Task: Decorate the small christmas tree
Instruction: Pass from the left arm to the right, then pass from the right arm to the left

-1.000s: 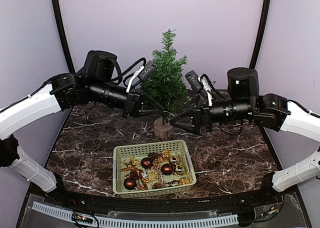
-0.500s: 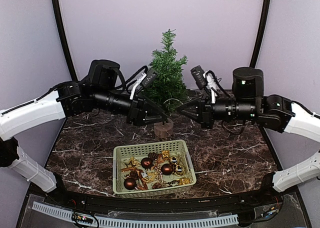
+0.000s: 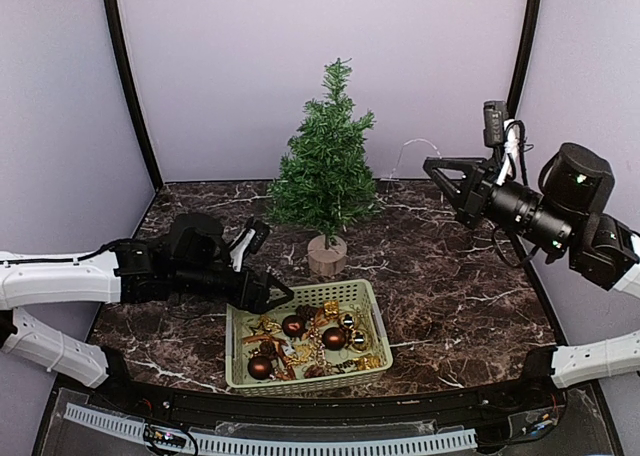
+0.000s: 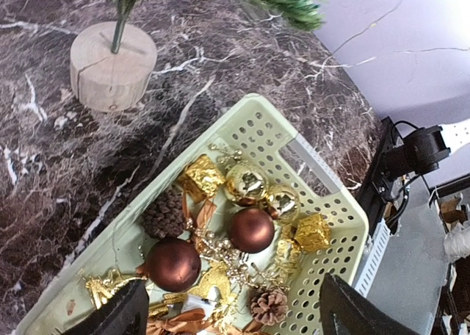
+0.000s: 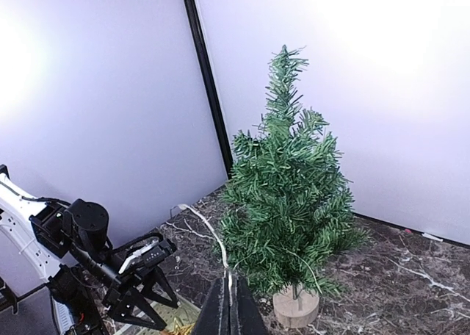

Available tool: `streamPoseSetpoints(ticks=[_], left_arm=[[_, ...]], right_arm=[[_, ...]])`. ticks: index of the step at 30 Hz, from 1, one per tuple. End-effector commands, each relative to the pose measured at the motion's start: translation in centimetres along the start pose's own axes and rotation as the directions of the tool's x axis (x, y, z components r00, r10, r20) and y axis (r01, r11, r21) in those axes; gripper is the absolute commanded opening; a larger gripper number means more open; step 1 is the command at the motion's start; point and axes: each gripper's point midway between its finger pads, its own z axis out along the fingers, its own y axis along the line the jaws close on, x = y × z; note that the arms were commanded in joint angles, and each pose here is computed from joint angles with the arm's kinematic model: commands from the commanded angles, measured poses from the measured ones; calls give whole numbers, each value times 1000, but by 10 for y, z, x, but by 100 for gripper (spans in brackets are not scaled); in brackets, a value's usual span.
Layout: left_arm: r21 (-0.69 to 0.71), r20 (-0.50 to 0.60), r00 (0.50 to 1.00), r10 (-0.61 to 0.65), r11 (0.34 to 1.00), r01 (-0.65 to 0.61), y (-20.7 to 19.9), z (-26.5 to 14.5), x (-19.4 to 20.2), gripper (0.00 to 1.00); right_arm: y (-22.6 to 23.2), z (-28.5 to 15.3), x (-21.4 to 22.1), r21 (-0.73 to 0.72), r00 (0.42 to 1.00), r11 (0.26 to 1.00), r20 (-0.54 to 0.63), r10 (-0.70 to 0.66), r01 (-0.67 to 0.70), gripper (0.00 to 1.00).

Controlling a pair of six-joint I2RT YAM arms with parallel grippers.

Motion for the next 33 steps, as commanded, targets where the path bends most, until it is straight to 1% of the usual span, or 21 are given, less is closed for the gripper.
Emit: streamPoseSetpoints(ticks=[1, 4, 8, 13, 15, 18, 22, 24, 26, 27, 28, 29, 30, 31, 33], left_arm=[[-53, 28, 989, -148, 987, 149, 20, 16, 6, 80], [-78, 3, 981, -192, 978, 191, 29, 30, 15, 73], [-186, -5, 972, -234, 955, 229, 51, 34, 27, 63], [-234, -13, 959, -283, 933, 273, 64, 37, 41, 57], [-228, -30, 955, -295, 932, 281, 64, 40, 46, 57], [-177, -41, 954, -298, 942, 286, 57, 48, 47, 57], [-167, -62, 953, -298, 944, 284, 58, 56, 52, 53], [-148, -62, 955, -290, 949, 279, 55, 60, 51, 48], [-137, -56, 958, -282, 953, 272, 54, 63, 49, 41], [-134, -51, 960, -275, 955, 266, 54, 65, 47, 32], [-141, -46, 962, -270, 955, 261, 55, 66, 46, 27], [-154, -34, 963, -268, 953, 259, 57, 66, 43, 17], [-158, -24, 965, -263, 954, 256, 58, 64, 40, 13], [-176, -8, 966, -259, 951, 254, 61, 62, 38, 6], [-197, 33, 968, -247, 948, 249, 64, 53, 31, 0]], right_arm=[[-5, -14, -26, 24, 993, 1000, 120, 7, -10, 0], [-6, -16, -26, 24, 992, 1000, 124, 11, -14, 0], [-7, -20, -30, 30, 991, 999, 137, 15, -19, 0], [-10, -24, -35, 47, 988, 999, 154, 8, -15, 0], [-11, -24, -35, 52, 988, 999, 153, 3, -11, 0], [-12, -23, -34, 58, 989, 998, 151, 0, -9, 0], [-12, -23, -40, 57, 984, 998, 176, 6, -16, 0], [-12, -24, -41, 60, 984, 998, 179, 6, -17, 0], [-13, -24, -41, 63, 984, 998, 180, 8, -20, 0], [-13, -24, -41, 66, 983, 998, 181, 8, -20, 0], [-14, -25, -41, 71, 983, 997, 184, 10, -23, 0], [-16, -25, -41, 78, 983, 997, 185, 12, -26, 0], [-17, -27, -42, 86, 981, 996, 191, 14, -31, 0], [-19, -28, -43, 96, 981, 995, 194, 14, -33, 0], [-24, -31, -45, 120, 978, 992, 206, 15, -41, 0]])
